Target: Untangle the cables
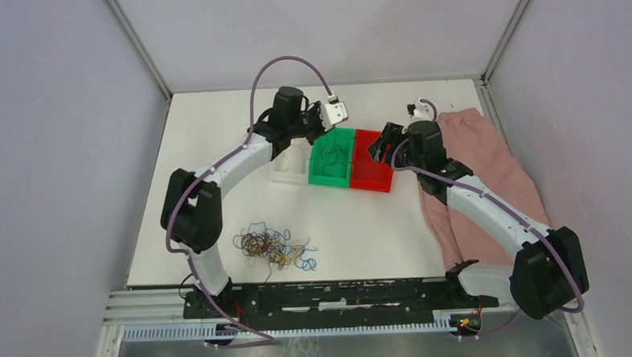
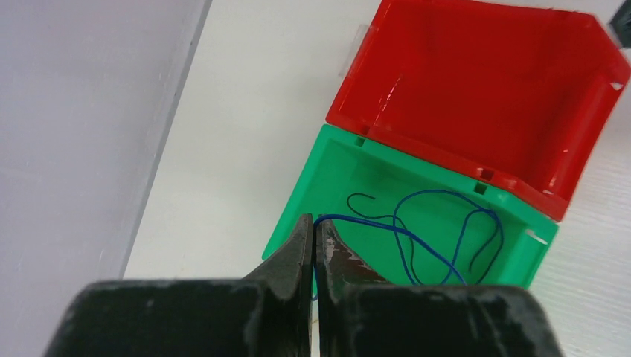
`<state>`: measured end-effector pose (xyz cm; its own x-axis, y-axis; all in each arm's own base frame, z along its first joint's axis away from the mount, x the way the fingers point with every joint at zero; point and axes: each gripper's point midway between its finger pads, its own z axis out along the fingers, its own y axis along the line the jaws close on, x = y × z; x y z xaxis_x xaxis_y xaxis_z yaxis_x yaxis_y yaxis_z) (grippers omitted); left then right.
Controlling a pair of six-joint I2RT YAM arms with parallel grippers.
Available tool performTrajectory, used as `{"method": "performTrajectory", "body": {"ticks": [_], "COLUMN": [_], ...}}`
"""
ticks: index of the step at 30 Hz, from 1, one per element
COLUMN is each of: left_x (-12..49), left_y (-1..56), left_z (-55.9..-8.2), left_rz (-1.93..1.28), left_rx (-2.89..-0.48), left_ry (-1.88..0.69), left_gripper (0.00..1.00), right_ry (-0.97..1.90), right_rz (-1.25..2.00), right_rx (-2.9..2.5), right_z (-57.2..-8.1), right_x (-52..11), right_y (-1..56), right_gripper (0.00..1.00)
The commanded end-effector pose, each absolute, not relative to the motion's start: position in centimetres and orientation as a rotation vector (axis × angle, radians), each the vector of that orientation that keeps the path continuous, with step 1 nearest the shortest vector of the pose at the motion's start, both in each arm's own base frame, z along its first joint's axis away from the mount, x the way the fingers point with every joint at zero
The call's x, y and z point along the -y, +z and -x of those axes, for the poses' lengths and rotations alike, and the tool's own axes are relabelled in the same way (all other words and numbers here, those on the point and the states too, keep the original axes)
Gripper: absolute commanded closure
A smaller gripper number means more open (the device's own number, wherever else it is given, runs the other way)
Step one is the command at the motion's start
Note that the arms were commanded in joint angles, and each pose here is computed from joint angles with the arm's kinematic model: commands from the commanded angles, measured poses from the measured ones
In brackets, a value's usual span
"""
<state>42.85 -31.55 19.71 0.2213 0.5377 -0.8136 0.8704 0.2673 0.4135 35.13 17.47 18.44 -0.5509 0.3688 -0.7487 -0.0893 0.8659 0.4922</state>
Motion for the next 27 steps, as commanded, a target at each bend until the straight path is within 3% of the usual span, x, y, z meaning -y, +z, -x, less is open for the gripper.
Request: {"method": "performTrajectory", "body": {"ticks": [1, 6, 12, 16, 22, 27], "left_x": [31.9, 32.7, 33.5, 32.9, 31.7, 29.7], "left_y": [21.3, 19.8, 17.2, 17.0, 19.9, 23.8], "left_z": [-46.5, -46.8, -43.2, -42.7, -44.1, -43.9], "left_rz": [-1.412, -1.486, -1.602, -1.670, -1.626, -1.625], "left_rx": [-1.353, -1.402, -1.539, -1.582, -1.606, -1.635], "left_ry": [-0.188, -0.242, -0.491, -0.490, -0.418, -0.336], "left_gripper": [0.97, 0.96, 0.67, 0.40, 0.35, 0.18], "right_ry": [0.633, 0.629, 0.624, 0.620, 0.669, 0.705], "right_rz": [-0.209, -0.210, -0.221, -0.236, -0.224, -0.121], "right_rx": [-2.007, -2.006, -2.009, -2.011, -2.023, -2.053], "right_z": [-35.9, -36.0, -36.1, -36.2, -36.1, -35.6], "right_x": [-17.4, -17.1, -16.6, -16.5, -17.4, -19.9], "right_y": [20.0, 20.1, 20.3, 20.8, 21.5, 21.8], "right_gripper": [0.34, 0.34, 0.34, 0.33, 0.33, 0.30]}}
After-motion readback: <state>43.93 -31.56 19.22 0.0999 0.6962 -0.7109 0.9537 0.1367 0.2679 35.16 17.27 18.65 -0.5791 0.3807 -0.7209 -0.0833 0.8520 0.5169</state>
